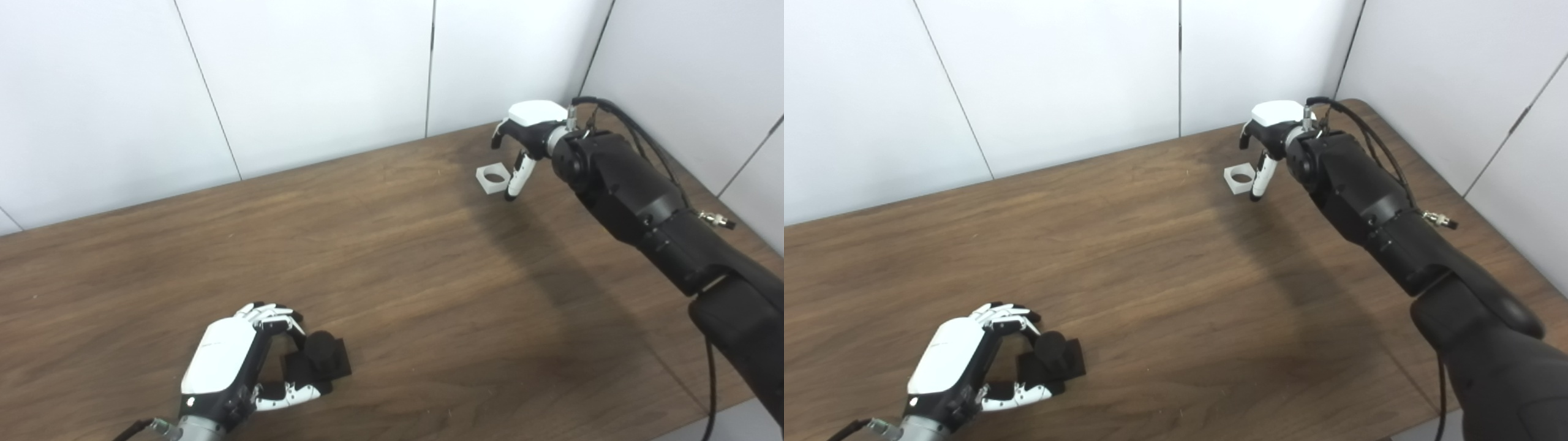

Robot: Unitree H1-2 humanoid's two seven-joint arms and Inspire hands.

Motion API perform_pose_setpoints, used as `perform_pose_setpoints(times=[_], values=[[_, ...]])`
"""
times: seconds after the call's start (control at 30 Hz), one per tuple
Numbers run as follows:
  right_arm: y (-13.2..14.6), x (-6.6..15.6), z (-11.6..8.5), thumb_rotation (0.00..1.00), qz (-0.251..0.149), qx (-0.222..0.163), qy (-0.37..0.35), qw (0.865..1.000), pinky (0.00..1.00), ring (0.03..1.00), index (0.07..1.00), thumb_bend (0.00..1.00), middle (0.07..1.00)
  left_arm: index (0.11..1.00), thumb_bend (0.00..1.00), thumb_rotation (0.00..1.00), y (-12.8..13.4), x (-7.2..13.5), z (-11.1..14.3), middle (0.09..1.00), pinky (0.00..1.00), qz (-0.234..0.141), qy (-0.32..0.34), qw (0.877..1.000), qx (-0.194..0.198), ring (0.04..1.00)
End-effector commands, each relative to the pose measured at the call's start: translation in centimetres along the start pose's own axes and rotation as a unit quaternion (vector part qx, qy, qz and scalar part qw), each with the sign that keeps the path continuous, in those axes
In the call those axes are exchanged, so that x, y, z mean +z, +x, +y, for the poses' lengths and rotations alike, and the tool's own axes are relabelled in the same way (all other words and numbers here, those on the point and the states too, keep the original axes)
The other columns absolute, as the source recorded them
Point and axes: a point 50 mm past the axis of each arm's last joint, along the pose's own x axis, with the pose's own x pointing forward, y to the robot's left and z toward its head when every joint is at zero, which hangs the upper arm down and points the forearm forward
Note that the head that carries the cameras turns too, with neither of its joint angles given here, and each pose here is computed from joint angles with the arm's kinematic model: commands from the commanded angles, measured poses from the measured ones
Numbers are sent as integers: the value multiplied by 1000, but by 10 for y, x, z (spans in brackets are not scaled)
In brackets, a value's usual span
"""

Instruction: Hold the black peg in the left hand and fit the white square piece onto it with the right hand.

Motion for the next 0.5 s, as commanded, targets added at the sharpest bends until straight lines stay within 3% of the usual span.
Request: perform_pose_setpoints(times=[0.0, 0.47], values=[[1, -5, -38, 208, 12, -49, -7, 999, 1000, 987, 745, 841, 925, 484, 522, 49, -7, -4, -8, 747, 910, 18, -3, 999, -31, 814], [9, 4, -17, 217, 1, -54, 27, 998, 973, 958, 696, 801, 892, 484, 522, 50, -10, -2, -9, 749, 917, 22, -1, 999, -36, 819]])
